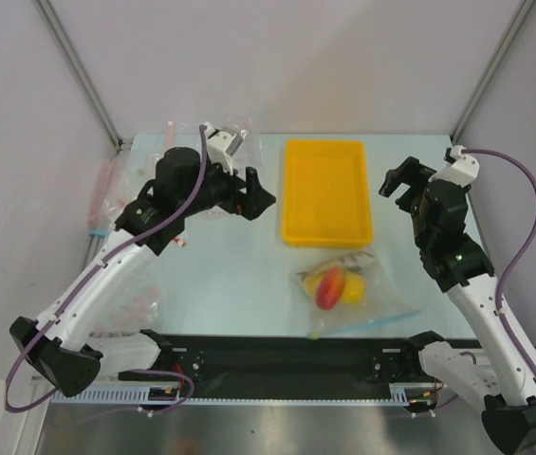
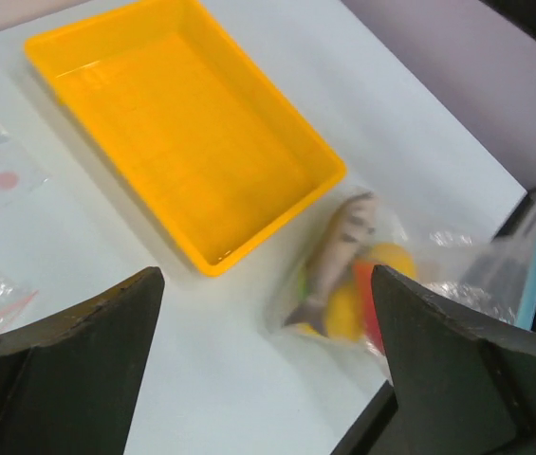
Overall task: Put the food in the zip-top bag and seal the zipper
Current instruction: Place the zipper food storage bag at the center of the board, then reset both arms
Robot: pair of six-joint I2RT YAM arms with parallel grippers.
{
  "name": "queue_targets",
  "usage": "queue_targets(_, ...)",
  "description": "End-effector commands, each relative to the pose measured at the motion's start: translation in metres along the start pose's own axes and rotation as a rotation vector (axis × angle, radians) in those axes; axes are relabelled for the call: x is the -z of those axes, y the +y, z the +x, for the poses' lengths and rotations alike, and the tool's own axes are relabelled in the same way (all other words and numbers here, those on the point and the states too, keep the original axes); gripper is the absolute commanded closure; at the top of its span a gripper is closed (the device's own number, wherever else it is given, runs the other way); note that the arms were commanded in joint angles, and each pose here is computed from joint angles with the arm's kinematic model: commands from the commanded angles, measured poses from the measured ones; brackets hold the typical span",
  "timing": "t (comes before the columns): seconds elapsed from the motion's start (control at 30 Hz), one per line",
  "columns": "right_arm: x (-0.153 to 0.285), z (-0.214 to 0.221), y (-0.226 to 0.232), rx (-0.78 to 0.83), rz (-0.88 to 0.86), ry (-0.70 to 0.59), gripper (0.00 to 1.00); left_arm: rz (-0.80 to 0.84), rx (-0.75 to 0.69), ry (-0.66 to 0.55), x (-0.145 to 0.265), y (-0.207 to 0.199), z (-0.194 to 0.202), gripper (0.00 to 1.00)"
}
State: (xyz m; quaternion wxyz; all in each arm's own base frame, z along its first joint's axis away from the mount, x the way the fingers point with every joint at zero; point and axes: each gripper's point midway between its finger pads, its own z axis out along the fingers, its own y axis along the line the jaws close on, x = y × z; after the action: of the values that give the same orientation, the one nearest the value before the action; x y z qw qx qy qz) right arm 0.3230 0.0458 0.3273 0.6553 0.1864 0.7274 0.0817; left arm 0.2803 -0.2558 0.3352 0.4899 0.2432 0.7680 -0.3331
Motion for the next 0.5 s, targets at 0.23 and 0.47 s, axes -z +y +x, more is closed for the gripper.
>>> queue_targets(0.23,-0.021,0.010,0.004,-0.055,0.169,0.198,0.00,-0.299,0.371,-0.036,0.011,0.066,0.020,0.00)
queue_targets(0.47,-0.016,0.026,0.005,-0.137,0.173,0.250,0.00,-0.215,0.524,-0.006,-0.001,0.055,0.052,0.00)
